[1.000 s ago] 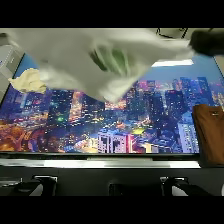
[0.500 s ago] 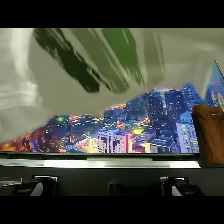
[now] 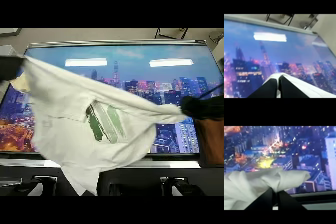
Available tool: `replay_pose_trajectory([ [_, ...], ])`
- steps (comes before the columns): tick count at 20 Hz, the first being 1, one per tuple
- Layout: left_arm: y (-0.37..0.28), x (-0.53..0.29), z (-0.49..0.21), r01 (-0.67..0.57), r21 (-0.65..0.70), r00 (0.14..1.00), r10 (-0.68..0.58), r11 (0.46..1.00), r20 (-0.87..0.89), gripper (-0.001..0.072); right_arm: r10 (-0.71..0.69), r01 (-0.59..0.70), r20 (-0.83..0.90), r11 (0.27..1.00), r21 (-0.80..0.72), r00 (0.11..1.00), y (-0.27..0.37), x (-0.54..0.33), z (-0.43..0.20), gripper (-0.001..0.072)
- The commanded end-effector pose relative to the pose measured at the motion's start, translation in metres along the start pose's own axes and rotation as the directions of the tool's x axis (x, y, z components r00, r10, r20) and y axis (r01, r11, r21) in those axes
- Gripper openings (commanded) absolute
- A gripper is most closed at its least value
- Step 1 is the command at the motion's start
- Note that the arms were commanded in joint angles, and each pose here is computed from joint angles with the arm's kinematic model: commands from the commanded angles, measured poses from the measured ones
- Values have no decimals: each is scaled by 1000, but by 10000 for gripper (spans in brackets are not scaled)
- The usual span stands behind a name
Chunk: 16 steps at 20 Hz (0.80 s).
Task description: Fold the clothes and pants, and hang the long-sleeved shirts on hangers.
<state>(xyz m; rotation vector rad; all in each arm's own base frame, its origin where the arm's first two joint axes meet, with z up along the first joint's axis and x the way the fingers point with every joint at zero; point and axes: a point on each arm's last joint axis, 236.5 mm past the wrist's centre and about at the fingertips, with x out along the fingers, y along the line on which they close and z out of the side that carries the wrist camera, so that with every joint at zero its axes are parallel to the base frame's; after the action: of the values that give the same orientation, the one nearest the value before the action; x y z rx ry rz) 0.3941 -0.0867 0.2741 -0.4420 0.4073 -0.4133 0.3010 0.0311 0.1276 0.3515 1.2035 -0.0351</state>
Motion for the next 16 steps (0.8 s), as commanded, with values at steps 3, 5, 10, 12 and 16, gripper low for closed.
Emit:
replay_pose_trajectory([
  [3,130,98,-125,-209,-239,959,151,948,-239,29,188,-213,110,929,302,976,25,164,65,44],
  [5,140,115,-145,-215,-337,954,122,917,-275,30,277,-350,223,826,443,935,43,186,100,45],
  [10,148,131,-198,-242,-387,907,67,889,-415,34,310,-356,175,801,482,935,47,228,92,101],
  [12,144,128,-212,-237,-401,886,28,885,-462,202,309,-350,165,814,463,937,42,228,92,190],
  [16,166,64,-211,-252,-343,777,-22,905,-630,720,337,-328,23,897,295,941,-11,169,101,573],
])
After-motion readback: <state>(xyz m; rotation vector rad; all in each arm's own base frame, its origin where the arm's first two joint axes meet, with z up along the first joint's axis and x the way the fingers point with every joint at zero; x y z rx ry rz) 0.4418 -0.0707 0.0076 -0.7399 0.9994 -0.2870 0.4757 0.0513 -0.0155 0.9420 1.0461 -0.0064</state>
